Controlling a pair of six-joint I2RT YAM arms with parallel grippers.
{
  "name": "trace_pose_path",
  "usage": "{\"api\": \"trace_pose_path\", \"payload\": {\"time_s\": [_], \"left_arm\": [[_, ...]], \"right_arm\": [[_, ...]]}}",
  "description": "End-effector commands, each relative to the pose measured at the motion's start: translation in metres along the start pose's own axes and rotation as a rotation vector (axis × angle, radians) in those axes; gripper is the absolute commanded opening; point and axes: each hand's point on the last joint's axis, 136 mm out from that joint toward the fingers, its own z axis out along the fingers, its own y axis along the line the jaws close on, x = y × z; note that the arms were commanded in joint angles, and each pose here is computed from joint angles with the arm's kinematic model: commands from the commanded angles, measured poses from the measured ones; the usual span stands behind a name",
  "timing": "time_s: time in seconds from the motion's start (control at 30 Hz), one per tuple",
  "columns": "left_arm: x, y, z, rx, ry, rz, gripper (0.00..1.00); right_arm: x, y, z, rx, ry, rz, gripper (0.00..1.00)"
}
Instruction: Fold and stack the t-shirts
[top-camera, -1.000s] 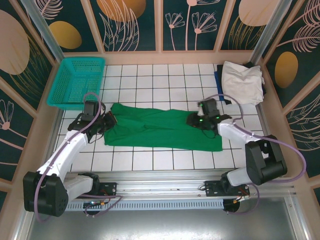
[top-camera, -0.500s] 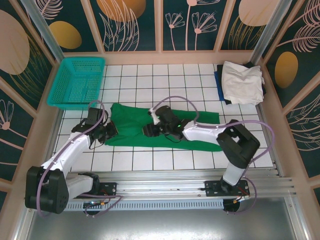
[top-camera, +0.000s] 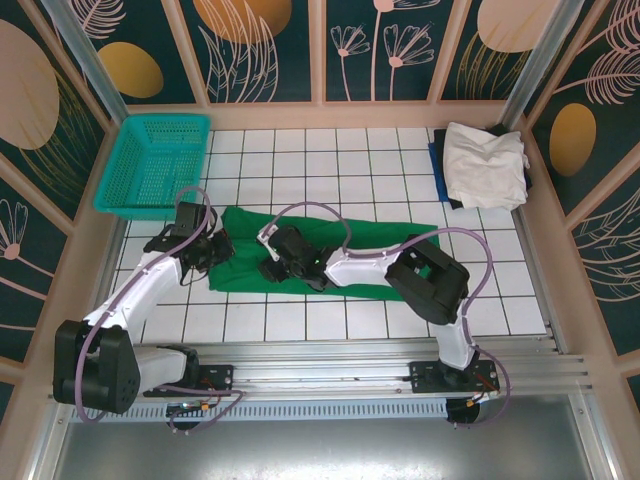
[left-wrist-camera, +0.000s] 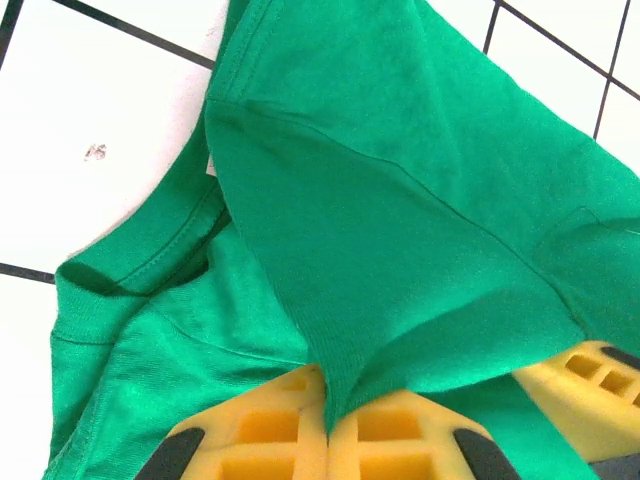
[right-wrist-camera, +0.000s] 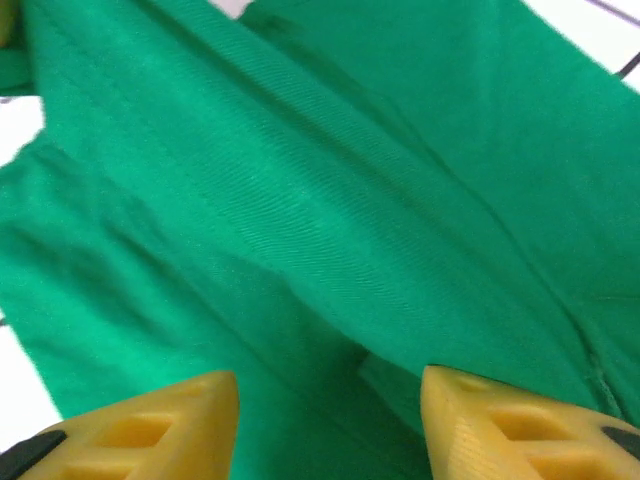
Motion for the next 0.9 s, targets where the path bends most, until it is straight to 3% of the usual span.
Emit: {"api": "trace_pose_path", "payload": {"time_s": [0.0, 0.17, 0.37, 0.6, 0.87], "left_arm": [[-0.009, -0.003, -0.005, -0.002, -0.024, 0.021, 0.00], [-0.007, -0.006, -0.006, 0.012, -0.018, 0.024, 0.00], [-0.005, -0.004, -0.007, 0.011, -0.016, 0.029, 0.00], [-0.004, -0.003, -0.005, 0.004, -0.014, 0.032, 0.00], [-0.005, 0.000, -0.002, -0.011, -0.011, 0.040, 0.00]], "right_arm": [[-0.005, -0.013, 0.009, 0.139, -0.010, -0.105, 0.52], [-0.009, -0.030, 0.017, 0.281, -0.013, -0.154, 0.52], [-0.021, -0.041, 0.018, 0.383, -0.064, -0.174, 0.28], [-0.026, -0.028, 0.013, 0.313, -0.070, -0.176, 0.01], [-0.028, -0.016, -0.009, 0.138, -0.092, -0.069, 0.00]]}}
